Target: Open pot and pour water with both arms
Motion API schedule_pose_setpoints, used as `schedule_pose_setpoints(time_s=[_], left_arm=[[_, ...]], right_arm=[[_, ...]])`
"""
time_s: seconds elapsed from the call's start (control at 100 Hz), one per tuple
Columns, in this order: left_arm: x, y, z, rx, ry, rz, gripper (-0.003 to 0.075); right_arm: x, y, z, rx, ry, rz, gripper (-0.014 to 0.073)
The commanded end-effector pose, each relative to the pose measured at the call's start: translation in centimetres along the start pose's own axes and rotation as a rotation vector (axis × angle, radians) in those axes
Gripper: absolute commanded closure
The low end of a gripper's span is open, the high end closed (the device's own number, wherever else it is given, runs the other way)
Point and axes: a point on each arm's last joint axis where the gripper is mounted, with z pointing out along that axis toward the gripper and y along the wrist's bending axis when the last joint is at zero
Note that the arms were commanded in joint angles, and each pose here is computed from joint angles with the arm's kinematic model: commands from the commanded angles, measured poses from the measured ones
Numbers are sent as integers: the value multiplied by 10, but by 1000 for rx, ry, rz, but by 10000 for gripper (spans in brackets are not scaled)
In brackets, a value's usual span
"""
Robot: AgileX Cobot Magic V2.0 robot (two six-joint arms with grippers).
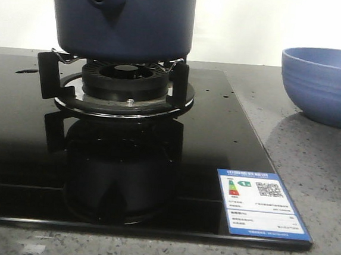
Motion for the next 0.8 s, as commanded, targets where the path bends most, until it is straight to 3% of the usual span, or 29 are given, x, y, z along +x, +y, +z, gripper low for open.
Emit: schedule_pose_setpoints(time_s=[0.0,0.13,0.29,0.44,0.57,0.67,0.79], left_arm=[[-28,5,-22,-86,-96,-122,423],[-36,13,-45,-179,-102,-172,745],[-43,7,-73,-342,-130,-96,741],[-23,-6,-100,-533,-126,-37,741],[12,-35,-113,-480,-56,26,741],[49,-54,-123,-420,-13,-29,741],[80,-66,-143,-450,-38,-128,741]], right_arm=[[-8,16,-25,-53,-238,-20,319],[0,26,-31,-99,-428,-55,638],[29,29,-29,-67,-570,-116,656],[69,23,-26,48,-645,-162,656],[117,18,-19,116,-632,-186,657],[153,17,-15,143,-614,-198,657],[192,14,-12,180,-624,-181,657]])
